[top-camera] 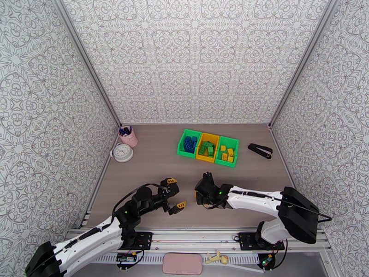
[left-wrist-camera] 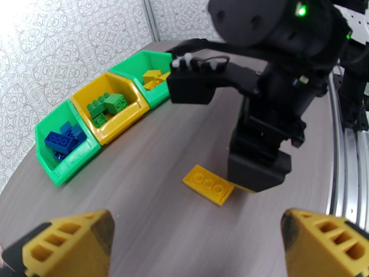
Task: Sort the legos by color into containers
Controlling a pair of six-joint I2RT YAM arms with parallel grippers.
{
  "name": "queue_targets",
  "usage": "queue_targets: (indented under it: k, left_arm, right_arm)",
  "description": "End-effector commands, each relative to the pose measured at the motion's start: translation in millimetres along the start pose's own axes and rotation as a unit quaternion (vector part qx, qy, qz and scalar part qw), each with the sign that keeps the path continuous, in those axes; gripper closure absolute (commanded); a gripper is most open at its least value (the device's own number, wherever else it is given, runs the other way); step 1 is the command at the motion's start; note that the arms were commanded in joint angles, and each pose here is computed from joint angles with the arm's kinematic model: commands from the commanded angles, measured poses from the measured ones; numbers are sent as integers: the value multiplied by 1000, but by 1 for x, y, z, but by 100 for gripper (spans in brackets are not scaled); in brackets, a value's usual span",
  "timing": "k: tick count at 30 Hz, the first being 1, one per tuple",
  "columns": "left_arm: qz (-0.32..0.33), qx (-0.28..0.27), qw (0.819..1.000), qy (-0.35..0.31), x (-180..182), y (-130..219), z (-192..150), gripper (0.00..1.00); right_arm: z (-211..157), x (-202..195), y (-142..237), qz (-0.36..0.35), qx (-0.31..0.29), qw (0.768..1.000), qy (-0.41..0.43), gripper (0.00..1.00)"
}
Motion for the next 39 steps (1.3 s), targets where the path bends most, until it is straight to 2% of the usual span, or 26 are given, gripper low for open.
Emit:
queue_targets:
  k: [1,13,27,39]
  left_arm:
    - [-21,13,1000,-10,-3,0,-6,0]
    - [-25,22,999,-11,-3,-3,-10,0]
    - [-18,18,1000,-9,-1,-4,-11,0]
    - [19,0,1000,8,2,-14,-4,0]
  right_arm:
    - [-1,5,-2,0,15,1000,3,20]
    - [-8,6,-14,0,36,999,3,30]
    - [-5,6,-9,4,27,1000,4,60]
    - [14,-9,20,-27,-47,998,24,67]
Point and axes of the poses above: each hand's point on the last joint's axis, 136 mm out from that joint toward the fingers, its own y axis back along the fingers, its own x axis along the line the jaws close on, z = x × y, the point moved 8 cm from there along y, back along the fingers, and after that the axes turned 7 degrees about y, right-handed, at the moved point
